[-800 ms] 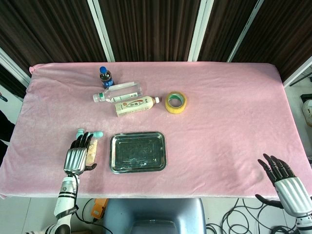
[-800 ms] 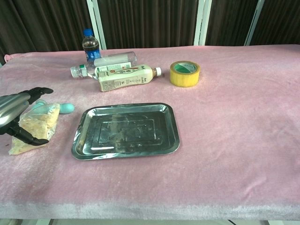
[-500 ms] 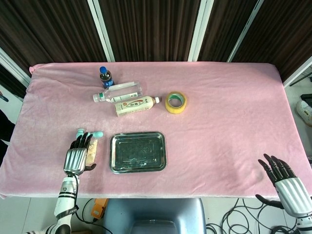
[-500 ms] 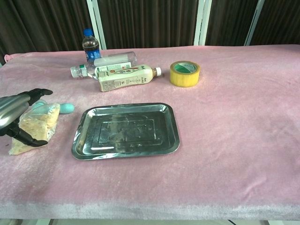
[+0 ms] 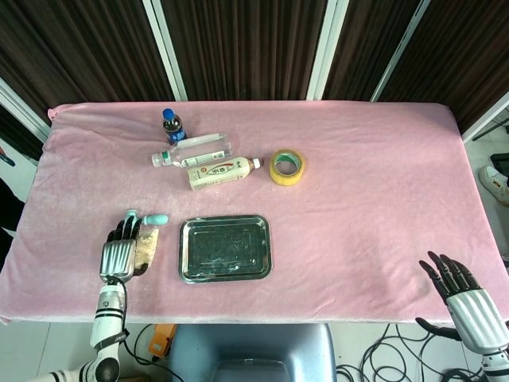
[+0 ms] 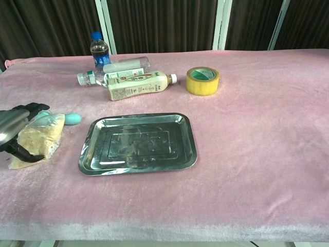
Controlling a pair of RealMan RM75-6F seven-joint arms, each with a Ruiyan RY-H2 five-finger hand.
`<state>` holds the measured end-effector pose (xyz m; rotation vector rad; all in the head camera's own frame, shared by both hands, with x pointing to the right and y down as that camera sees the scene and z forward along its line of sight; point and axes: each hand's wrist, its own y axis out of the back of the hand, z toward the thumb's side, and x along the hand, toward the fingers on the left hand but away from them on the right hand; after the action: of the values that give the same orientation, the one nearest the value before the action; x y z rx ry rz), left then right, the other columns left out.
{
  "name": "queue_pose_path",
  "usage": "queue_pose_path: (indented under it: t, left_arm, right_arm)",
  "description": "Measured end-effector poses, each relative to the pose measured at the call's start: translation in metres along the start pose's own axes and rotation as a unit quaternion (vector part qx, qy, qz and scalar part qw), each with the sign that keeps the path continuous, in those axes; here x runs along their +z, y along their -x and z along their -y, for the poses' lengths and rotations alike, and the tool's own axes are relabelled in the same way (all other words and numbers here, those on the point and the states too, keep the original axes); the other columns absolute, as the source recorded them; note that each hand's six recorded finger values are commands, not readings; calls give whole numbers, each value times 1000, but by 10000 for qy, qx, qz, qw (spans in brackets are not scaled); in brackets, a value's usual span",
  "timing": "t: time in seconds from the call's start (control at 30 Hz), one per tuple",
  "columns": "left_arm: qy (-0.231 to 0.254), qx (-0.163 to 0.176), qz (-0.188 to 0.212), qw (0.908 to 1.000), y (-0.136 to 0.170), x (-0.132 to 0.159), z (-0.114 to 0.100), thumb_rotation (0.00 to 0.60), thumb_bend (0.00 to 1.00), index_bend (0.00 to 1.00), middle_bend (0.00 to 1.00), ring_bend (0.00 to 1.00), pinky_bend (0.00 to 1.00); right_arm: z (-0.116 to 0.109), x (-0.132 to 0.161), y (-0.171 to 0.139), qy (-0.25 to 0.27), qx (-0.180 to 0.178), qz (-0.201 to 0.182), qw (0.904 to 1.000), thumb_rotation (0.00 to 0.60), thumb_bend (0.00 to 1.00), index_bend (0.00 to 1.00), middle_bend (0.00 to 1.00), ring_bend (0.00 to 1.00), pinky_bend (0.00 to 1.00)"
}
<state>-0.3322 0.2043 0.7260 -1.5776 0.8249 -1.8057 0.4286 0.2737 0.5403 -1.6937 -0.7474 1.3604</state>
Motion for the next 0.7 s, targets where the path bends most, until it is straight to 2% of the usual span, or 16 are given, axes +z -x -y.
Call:
queue_pose_path:
  t: [0.03,0.07,0.17,0.27,0.37,0.53,0.7]
  left_arm:
    - [-60,-32,-85,9999,-3,-3,2,600,285,31,134,165,327]
    - [-132,-58,-186,9997,-6,-5,4,600,336,95,239,288,449]
    - [-254,-21,-302,9992,-10,-7,4,600,487,333,487,556,768]
    - [-318,76,-324,9989,-10,-7,1,600,629,522,676,747,938]
    - [-269,295,-269,9988,-8,-4,-6,600,676,586,743,812,990]
    - [32,912,21,9958,2,9,-27,600,680,601,760,829,1000]
    - [437,1764,621,9814,28,38,-62,600,667,600,757,830,1000]
  right_arm:
    - [0,0,0,4,0,5,10000,600,40,0,0,0,244]
    - [0,0,0,10,3,9,10000,600,40,0,0,0,244]
    - [0,-1,1,7,22,14,10000,600,41,0,0,0,244]
    - [1,0,1,-3,41,4,10000,600,40,0,0,0,244]
    - [1,0,1,-3,42,11,10000,600,40,0,0,0,244]
    - [1,0,2,1,49,17,10000,600,40,0,0,0,244]
    - [1,1,2,-21,62,5,10000,600,40,0,0,0,244]
